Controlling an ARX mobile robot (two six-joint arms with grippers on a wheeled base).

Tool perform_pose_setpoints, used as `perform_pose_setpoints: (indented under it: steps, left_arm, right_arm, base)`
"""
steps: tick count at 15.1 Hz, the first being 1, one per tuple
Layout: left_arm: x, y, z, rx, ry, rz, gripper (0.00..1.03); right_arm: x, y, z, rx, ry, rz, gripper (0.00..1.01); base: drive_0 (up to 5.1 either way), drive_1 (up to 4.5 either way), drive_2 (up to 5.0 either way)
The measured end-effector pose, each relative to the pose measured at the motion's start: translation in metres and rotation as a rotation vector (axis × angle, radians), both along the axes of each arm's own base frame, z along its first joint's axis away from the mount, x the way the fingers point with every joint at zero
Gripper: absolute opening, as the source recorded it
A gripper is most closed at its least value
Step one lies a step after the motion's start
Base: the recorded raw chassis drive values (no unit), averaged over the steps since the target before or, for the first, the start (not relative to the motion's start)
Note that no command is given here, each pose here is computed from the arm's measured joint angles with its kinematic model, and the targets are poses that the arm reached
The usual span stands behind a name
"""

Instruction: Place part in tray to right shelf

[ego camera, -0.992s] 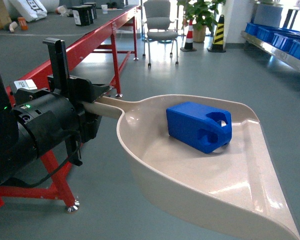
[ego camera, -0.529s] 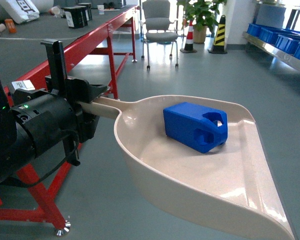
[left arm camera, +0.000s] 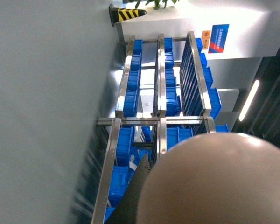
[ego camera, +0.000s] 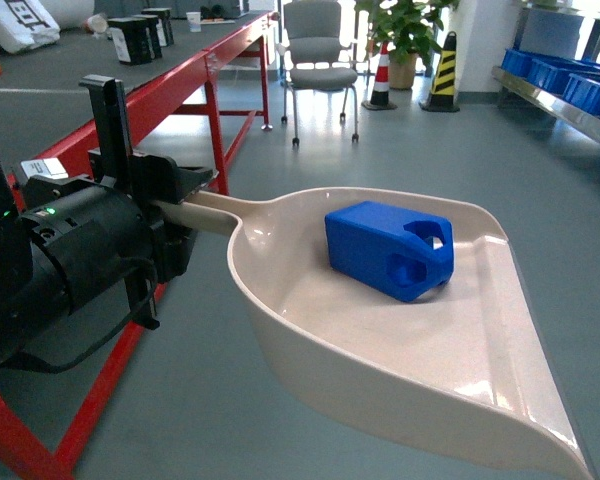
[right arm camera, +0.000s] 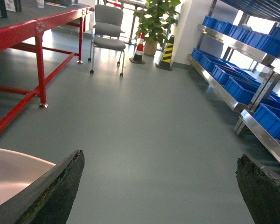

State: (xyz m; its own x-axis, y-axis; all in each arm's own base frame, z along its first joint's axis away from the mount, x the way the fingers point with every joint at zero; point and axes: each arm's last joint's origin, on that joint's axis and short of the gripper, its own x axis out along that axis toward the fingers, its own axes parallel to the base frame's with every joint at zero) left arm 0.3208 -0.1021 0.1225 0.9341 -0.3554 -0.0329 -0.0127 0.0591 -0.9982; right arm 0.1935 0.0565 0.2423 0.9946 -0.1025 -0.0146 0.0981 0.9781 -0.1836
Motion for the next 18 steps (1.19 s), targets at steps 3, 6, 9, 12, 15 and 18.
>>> perform_pose_setpoints:
  steps: [3,6,9,12,15,18]
  left_arm:
    - [-0.0002,-0.0005,-0.0003,0.001,0.003,-0.006,0.12]
    - [-0.0001,-0.0004,-0.0001,0.000,0.001,-0.004,0.12]
    - [0.0000,-0.0001,-0.0004,0.001,0.003,-0.003,0.12]
    - [0.0000,-0.0001,-0.0001,0.001,0.001,-0.002,0.12]
    - [0.0000,-0.0001,-0.0002,0.001,0.002,-0.003,0.12]
    - [-0.0001,-0.0003,-0.0006,0.001,0.006,-0.006,0.12]
  right_arm:
    - [0.0000,0.0000,-0.0005,-0.002,0.004,0.000,0.98]
    - [0.0000,0.0000,-0.0001,-0.001,0.001,0.000,0.98]
    - [-0.0002,-0.0001,0.0003,0.000,-0.002,-0.001,0.98]
    - [0.0003,0.0001,-0.0007,-0.002,0.005,0.000,0.98]
    - [0.0004,0.0002,-0.0007,-0.002,0.004,0.000,0.98]
    - [0.0005,0.0004,-0.0006,-0.002,0.003,0.002,0.98]
  base:
    - [0.1,4.36,-4.2]
    - [0.0,4.31,-4.3]
    - [0.0,4.32,-4.3]
    - [0.1,4.37,-4.2]
    - [0.1,4.36,-4.2]
    - [0.0,4.33,-4.2]
